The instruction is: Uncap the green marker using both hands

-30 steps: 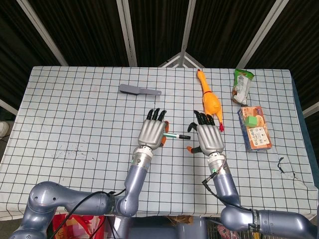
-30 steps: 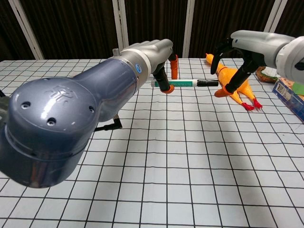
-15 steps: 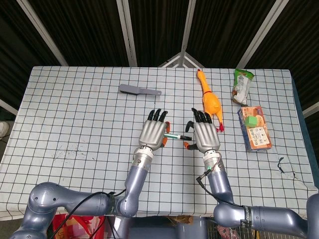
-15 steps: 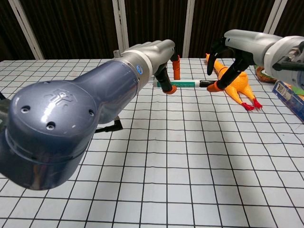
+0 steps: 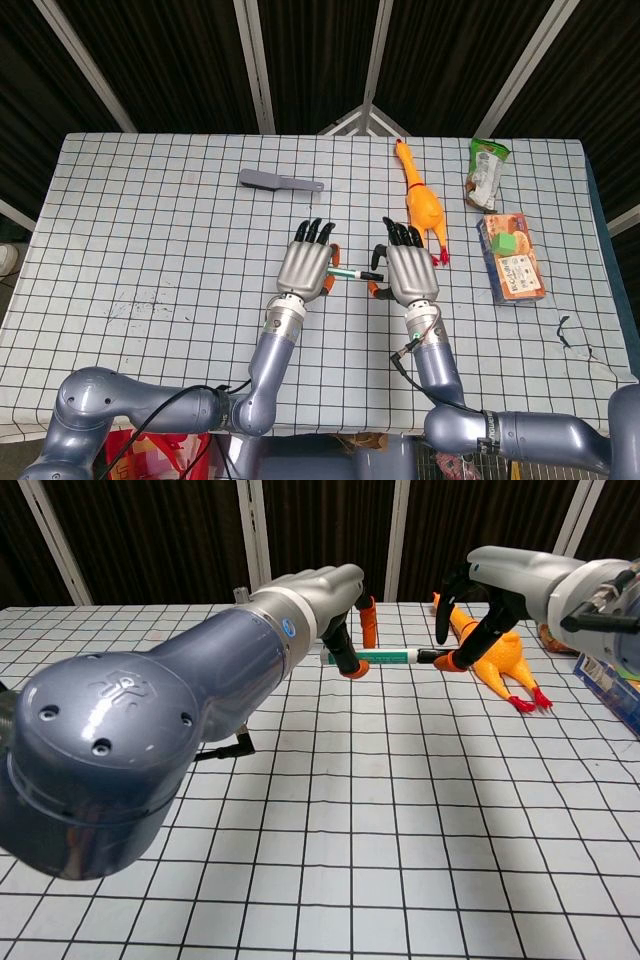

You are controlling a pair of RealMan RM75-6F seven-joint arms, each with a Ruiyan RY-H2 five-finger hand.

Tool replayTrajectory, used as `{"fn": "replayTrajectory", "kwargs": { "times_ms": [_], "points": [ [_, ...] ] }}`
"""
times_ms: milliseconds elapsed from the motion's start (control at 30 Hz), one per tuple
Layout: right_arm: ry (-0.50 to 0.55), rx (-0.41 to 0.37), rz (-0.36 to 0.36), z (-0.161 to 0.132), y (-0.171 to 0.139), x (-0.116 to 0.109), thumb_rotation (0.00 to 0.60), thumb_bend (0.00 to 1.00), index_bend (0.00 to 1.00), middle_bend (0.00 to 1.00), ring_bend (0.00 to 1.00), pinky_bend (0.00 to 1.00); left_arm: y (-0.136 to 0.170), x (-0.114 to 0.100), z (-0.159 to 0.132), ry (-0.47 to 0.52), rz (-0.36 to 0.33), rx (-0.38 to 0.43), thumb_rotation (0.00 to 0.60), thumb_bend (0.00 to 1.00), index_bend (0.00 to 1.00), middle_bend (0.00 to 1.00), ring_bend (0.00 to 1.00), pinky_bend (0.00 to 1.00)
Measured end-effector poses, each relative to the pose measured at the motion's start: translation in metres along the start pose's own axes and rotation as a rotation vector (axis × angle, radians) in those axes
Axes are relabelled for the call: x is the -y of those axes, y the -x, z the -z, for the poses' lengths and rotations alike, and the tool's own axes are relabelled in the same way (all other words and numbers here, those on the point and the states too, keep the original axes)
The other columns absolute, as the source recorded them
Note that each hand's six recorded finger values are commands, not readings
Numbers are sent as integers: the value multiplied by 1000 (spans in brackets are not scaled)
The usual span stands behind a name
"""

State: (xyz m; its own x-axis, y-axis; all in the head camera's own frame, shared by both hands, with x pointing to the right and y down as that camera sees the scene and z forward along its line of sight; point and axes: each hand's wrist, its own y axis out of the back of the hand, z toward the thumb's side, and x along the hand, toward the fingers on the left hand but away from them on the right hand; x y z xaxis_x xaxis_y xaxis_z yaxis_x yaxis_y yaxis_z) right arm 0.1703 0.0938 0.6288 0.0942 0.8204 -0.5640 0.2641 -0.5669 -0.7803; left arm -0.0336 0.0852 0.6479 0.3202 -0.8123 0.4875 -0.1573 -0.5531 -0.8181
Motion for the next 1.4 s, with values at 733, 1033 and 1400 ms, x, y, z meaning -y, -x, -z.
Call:
{"fn": "replayTrajectory", "kwargs": {
  "times_ms": [733, 1033, 1400],
  "points": [
    [-2, 10, -21, 2, 3, 5, 600, 337, 603, 23, 75, 36, 0, -1, 0, 17, -4, 9, 600, 547, 570, 99, 0, 0],
    [7, 15, -14, 6, 3, 3, 600, 396, 660, 44, 97, 40, 1, -2, 2, 24, -12, 7, 600, 547, 570, 99, 0, 0],
    [-4, 35, -8, 19, 3, 1, 600, 409, 671, 44, 97, 40, 2, -1, 20, 11, -7, -23, 600, 547, 570, 99, 0, 0]
  ]
}}
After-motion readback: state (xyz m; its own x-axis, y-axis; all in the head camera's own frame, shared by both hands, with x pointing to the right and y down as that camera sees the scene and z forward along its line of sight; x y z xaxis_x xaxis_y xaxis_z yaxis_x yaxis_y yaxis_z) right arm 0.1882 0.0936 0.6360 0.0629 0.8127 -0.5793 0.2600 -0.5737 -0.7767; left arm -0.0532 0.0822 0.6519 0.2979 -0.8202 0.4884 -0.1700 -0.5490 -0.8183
